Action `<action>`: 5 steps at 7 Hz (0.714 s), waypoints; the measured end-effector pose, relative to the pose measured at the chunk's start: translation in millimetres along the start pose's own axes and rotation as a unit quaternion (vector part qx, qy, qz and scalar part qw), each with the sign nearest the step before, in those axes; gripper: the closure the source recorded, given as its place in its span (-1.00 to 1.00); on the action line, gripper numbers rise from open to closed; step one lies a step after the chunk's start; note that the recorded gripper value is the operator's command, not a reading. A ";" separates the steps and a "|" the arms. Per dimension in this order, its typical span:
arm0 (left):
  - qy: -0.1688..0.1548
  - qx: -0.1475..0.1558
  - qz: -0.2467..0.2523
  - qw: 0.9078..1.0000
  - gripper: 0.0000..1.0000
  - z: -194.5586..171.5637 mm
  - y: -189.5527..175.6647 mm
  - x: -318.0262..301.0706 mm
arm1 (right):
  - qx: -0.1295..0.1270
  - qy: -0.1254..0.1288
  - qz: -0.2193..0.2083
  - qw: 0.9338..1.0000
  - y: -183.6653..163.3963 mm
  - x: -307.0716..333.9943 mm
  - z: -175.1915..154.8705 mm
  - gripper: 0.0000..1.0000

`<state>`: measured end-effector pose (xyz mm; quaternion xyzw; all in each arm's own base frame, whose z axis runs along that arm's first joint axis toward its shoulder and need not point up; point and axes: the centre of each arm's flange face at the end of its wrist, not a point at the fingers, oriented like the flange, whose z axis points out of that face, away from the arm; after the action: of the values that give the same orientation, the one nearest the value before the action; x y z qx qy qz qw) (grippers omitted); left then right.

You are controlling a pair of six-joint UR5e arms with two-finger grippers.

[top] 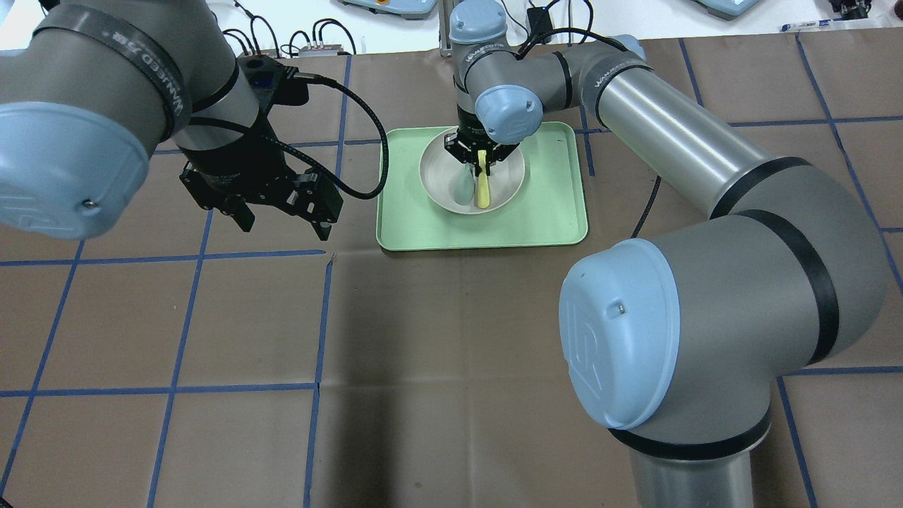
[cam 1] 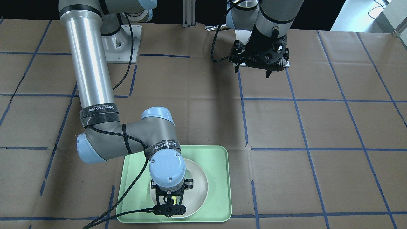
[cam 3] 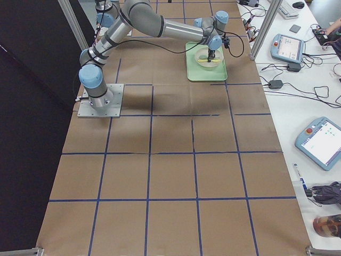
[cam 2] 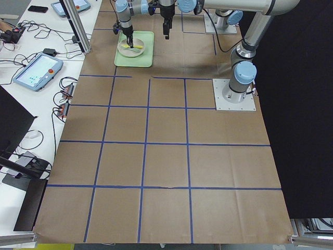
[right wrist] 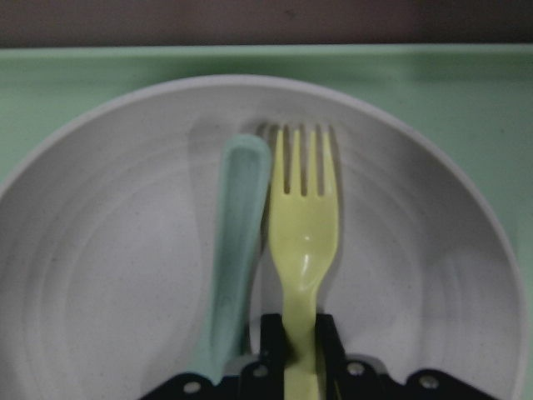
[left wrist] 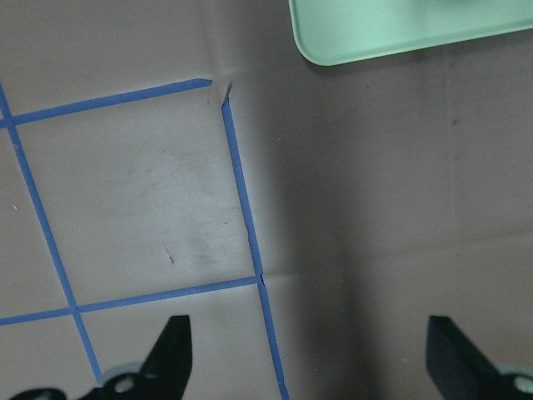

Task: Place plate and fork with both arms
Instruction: 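Lower the right gripper and grasp the yellow fork's handle, then carry the fork with the right gripper beside the plate on the tray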

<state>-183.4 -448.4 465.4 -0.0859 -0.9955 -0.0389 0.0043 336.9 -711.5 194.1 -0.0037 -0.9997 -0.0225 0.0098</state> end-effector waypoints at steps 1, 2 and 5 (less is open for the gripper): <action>0.000 0.000 0.000 1.000 -1.00 0.2 0.0 0.0 | 0.005 -0.002 0.000 1.000 0.4 -0.5 -8.6 0.91; 0.000 0.000 0.000 1.000 -1.00 0.3 0.1 0.0 | 0.008 -0.004 0.000 1.000 1.6 -1.0 -18.0 0.91; 0.000 -0.001 0.000 1.000 -1.00 1.1 0.2 0.0 | 0.009 -0.008 0.000 1.000 14.0 5.3 -62.4 0.91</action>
<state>-183.4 -448.2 464.3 -0.0859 -0.9955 -0.0398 0.0043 333.0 -700.3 257.1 -0.0039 -0.9999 -0.0135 0.0014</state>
